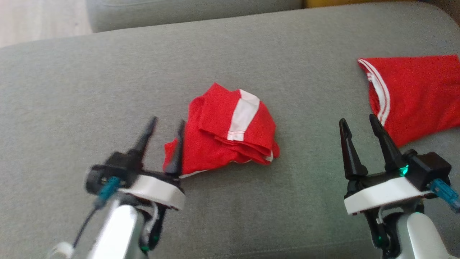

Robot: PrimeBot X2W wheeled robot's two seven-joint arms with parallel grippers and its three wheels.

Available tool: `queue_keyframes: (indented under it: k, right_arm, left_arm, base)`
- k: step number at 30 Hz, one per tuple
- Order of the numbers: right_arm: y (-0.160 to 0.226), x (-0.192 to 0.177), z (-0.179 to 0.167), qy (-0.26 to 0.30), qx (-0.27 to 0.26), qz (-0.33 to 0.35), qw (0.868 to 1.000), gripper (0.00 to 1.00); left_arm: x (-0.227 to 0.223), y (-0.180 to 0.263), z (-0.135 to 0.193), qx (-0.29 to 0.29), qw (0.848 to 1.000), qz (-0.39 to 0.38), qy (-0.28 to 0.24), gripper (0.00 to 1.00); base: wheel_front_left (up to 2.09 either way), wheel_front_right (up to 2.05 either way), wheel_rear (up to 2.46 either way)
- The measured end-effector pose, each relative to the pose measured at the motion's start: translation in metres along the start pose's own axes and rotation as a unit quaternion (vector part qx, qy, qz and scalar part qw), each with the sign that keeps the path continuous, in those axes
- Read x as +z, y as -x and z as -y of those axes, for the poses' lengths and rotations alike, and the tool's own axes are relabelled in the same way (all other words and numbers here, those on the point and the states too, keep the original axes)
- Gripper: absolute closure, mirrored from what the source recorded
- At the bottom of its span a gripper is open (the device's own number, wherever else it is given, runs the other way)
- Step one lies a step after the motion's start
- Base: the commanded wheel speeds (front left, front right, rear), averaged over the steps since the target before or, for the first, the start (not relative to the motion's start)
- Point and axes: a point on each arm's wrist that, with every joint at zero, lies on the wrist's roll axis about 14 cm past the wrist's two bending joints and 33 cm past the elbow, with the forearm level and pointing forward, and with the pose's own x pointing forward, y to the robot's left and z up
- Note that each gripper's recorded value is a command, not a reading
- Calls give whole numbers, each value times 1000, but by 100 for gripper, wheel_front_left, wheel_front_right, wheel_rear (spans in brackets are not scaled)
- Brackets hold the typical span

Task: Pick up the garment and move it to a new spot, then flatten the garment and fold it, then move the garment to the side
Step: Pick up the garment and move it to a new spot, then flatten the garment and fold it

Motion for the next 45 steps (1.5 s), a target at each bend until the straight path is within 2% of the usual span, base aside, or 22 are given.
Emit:
queue_keyframes:
  k: [3,6,13,26,45]
  right_arm:
    - [-3,1,-7,8,11,-2,1000,0]
    - [-2,2,-12,11,19,-4,1000,0]
    - [6,2,-20,20,28,-9,999,0]
    - [31,-2,-20,25,23,-22,999,0]
    - [30,-2,-22,24,26,-26,999,0]
  left_arm:
    - [23,9,-27,45,998,33,-11,0]
    - [28,28,-50,80,996,36,-24,0]
    - [25,62,-73,113,992,23,-45,0]
    - [27,93,-65,117,992,22,-45,0]
    - [24,97,-68,123,991,12,-55,0]
  base:
    - [0,0,0]
    - [0,0,0]
    - [0,0,0]
    - [0,0,0]
    - [0,0,0]
